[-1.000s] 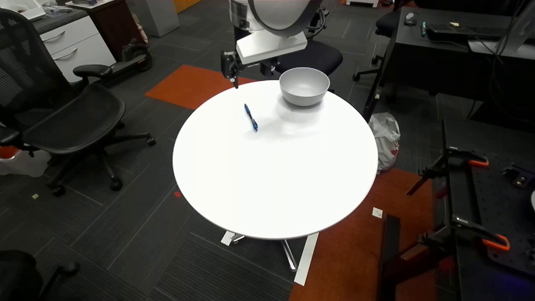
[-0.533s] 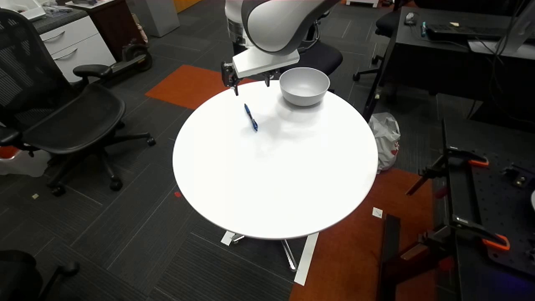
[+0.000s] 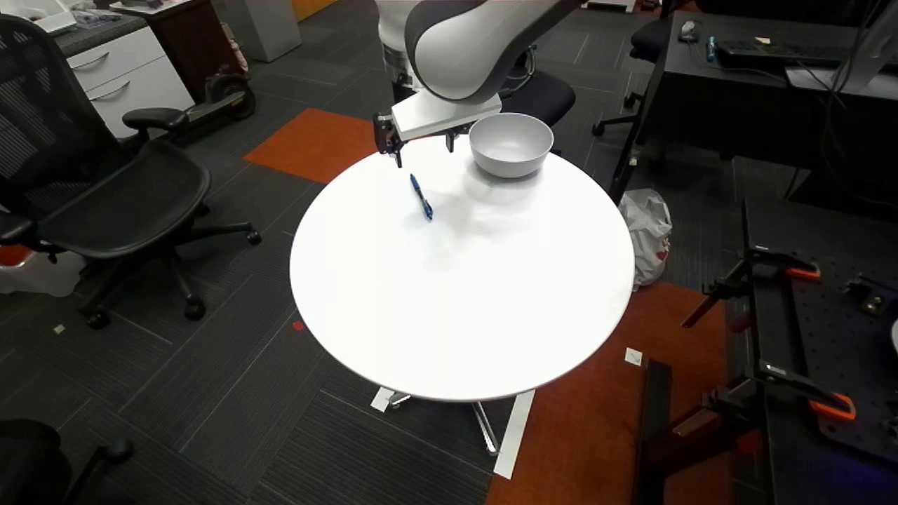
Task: Pick the marker and put it in the bowl
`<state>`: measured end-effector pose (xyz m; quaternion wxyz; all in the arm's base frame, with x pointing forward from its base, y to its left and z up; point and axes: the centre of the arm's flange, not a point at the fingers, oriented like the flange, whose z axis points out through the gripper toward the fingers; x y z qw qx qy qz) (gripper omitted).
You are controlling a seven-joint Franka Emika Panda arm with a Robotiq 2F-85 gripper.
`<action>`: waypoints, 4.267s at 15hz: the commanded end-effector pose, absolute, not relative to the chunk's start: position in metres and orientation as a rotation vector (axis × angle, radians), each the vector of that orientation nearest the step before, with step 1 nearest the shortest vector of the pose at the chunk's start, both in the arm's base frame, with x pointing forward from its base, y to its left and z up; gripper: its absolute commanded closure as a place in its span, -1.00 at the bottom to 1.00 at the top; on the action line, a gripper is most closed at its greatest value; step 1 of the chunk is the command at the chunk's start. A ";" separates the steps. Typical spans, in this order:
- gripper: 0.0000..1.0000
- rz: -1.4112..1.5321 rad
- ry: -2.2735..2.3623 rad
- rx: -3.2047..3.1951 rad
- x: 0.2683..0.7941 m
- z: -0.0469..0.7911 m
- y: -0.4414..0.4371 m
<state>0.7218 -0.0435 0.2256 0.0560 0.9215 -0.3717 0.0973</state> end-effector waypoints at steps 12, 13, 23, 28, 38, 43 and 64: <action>-1.00 0.286 -1.252 2.773 0.763 0.159 -0.066; -1.00 0.284 -1.253 2.775 0.764 0.156 -0.065; -1.00 0.273 -1.269 2.760 0.764 0.134 -0.068; -0.17 0.273 -1.279 2.760 0.763 0.128 -0.072; 0.98 0.278 -1.300 2.762 0.763 0.134 -0.071; 0.94 0.356 -1.237 2.742 0.737 0.186 -0.055; 0.94 0.323 -1.183 2.688 0.608 0.292 -0.179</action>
